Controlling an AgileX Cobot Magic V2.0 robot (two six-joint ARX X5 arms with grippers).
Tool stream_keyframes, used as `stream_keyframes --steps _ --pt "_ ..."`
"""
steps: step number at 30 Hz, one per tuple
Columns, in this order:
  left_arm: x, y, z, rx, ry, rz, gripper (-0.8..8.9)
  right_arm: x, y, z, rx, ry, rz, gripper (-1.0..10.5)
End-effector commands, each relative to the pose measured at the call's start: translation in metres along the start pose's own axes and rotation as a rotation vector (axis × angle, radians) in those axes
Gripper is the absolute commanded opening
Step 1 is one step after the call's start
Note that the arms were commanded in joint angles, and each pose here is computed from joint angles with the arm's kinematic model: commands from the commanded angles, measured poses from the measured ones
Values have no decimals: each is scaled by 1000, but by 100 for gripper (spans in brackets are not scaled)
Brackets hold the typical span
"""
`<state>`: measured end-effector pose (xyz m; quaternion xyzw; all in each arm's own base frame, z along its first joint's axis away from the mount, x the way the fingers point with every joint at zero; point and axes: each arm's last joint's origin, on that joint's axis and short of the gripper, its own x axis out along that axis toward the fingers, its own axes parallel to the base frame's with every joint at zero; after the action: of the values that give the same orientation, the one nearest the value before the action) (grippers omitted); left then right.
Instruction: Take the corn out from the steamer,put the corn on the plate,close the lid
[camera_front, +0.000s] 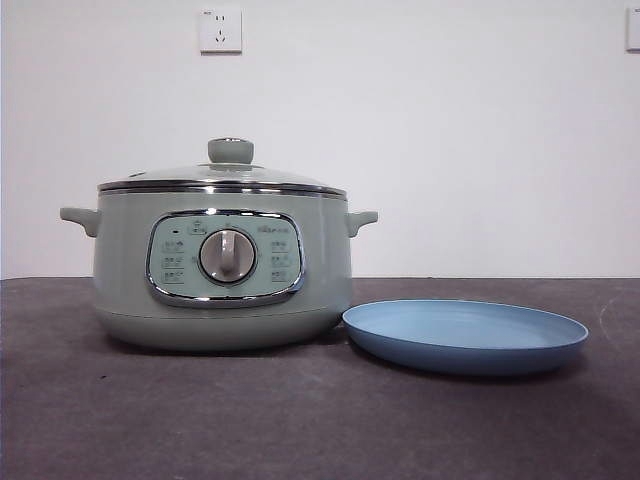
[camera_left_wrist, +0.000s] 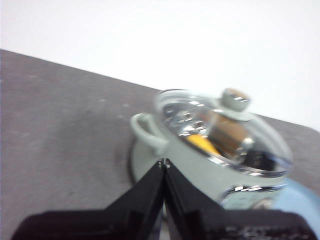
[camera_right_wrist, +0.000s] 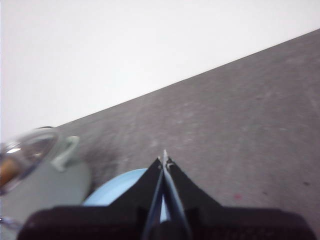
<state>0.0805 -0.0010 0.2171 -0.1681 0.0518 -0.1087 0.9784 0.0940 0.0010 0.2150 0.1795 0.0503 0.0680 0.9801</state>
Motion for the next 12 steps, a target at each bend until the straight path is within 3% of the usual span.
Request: stream_keyframes --steps 1,12 --pt "-2 -7 15 -11 4 -45 -6 2 9 20 -4 13 58 -12" --pt "13 -30 80 42 152 -239 -7 27 43 102 -83 223 332 -11"
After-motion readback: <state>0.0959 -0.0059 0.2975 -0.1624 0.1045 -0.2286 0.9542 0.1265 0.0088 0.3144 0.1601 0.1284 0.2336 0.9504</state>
